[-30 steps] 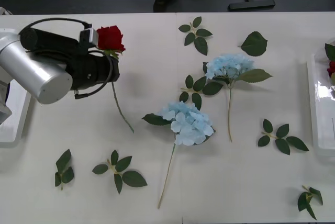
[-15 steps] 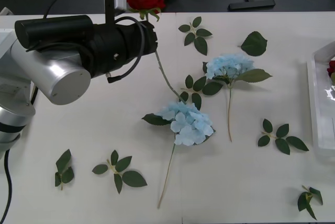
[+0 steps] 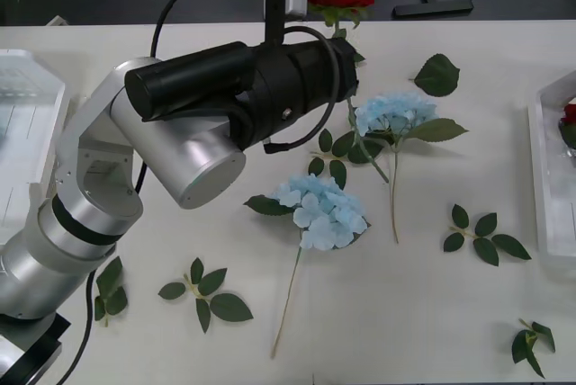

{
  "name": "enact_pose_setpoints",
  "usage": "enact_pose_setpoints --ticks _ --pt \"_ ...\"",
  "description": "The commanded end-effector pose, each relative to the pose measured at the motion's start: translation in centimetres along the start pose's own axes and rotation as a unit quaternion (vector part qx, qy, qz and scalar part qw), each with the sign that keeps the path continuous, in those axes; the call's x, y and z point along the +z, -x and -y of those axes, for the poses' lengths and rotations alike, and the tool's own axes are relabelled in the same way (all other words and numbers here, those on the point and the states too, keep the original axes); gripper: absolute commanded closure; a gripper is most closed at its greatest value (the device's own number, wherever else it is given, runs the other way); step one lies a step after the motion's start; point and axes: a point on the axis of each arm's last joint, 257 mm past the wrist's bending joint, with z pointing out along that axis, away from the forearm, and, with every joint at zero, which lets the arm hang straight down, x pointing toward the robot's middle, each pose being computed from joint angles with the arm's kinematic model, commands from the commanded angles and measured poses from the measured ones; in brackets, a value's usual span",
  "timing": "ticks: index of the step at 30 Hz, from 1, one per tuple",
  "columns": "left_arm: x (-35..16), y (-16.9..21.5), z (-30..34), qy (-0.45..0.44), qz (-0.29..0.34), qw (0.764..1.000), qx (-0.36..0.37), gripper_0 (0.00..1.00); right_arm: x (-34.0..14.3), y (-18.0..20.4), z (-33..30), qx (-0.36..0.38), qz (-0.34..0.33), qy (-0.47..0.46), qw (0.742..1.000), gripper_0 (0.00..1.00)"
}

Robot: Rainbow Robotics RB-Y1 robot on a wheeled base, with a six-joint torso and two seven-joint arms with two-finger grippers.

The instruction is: Place the red flowers into the right box and the blue flowers into the left box. If a person shows an open palm, hand one flower to the person first, then continue sorting.

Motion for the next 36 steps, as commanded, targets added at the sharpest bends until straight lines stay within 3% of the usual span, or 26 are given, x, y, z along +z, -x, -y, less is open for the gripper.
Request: enact_pose_setpoints --ticks 1,7,12,17,23,26,32,36 --pt "0.0 2.6 8.6 -0.072 0.04 0.996 0.037 1.0 -4.6 3.6 4.5 -0.015 0.039 0.027 0.999 0.14" --pt "0.1 3.2 11.8 -0.102 0.057 0.992 0.039 1.0 -9.3 5.3 6.9 -0.05 0.08 0.084 0.992 0.13" --pt "0.1 3.3 13.2 -0.115 0.069 0.99 0.044 1.0 -13.4 6.2 8.4 -0.121 0.136 0.124 0.975 0.13" --pt "0.0 3.3 13.4 -0.117 0.071 0.99 0.044 1.0 -17.3 6.0 3.3 -0.196 0.193 0.246 0.929 0.13" --pt "0.0 3.3 13.4 -0.117 0.071 0.99 0.044 1.0 -20.9 4.2 -7.6 -0.259 0.225 0.414 0.843 0.13" --pt "0.0 3.3 13.4 -0.117 0.071 0.99 0.044 1.0 -22.2 3.3 -11.0 -0.272 0.232 0.462 0.812 0.13" --pt "0.0 3.3 13.4 -0.117 0.071 0.99 0.044 1.0 -26.0 1.7 -15.1 -0.269 0.235 0.547 0.757 0.13" --pt "0.0 3.3 13.4 -0.117 0.071 0.99 0.044 1.0 -28.0 0.7 -16.8 -0.272 0.238 0.571 0.737 0.13"
